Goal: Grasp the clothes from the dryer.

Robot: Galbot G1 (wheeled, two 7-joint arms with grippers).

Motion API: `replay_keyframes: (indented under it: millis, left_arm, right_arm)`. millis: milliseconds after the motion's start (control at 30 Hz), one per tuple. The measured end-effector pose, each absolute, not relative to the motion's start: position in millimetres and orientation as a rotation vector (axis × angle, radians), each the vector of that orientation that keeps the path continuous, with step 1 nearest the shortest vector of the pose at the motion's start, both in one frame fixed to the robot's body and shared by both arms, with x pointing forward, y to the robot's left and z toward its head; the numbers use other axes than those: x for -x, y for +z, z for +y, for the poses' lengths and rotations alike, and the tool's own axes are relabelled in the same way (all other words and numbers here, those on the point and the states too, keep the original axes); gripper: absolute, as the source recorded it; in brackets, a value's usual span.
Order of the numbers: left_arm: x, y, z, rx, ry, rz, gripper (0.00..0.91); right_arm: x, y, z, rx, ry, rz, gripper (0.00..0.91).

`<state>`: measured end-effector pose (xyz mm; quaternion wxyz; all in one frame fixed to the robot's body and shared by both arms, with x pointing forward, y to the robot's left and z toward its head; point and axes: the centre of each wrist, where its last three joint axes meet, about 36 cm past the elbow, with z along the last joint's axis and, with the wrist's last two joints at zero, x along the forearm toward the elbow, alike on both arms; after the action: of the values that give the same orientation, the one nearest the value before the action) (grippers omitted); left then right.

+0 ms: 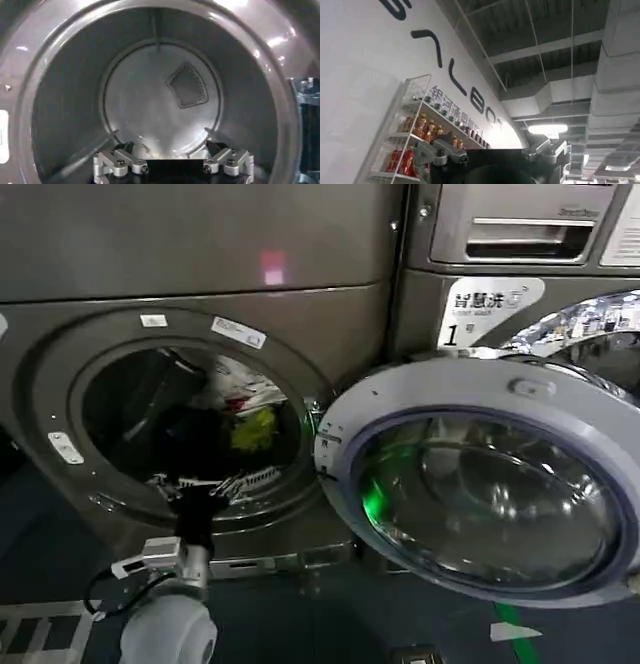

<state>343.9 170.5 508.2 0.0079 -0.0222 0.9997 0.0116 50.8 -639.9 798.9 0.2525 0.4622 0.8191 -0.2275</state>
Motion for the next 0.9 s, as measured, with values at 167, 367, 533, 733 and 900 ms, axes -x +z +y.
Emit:
replay_keyframes:
  millis: [167, 367, 533, 733, 900]
  left_arm:
    - [-343.4, 507.5, 170.1, 0.072, 0.033, 3.127, 0.907]
    - [-343.4, 507.8, 171.4, 0.071, 0.041, 3.126, 0.907]
    - [-342.8, 507.5, 170.8, 0.069, 0.039, 3.127, 0.907]
    - [-342.9, 507.8, 170.6, 0.068, 0.038, 3.126, 0.907]
    - [-343.3, 507.3, 170.5, 0.070, 0.038, 3.127, 0.907]
  right_arm:
    - [-52.3, 796.7, -639.1, -1.252, -0.617, 2.233, 0.907]
    - [-53.0, 796.3, -637.6, -1.248, -0.619, 2.236, 0.907]
    - [-53.4, 796.3, -636.4, -1.243, -0.622, 2.238, 0.907]
    - [-55.1, 794.2, -636.3, -1.239, -0.616, 2.242, 0.907]
    - [-55.2, 793.6, -636.3, -1.236, -0.616, 2.241, 0.907]
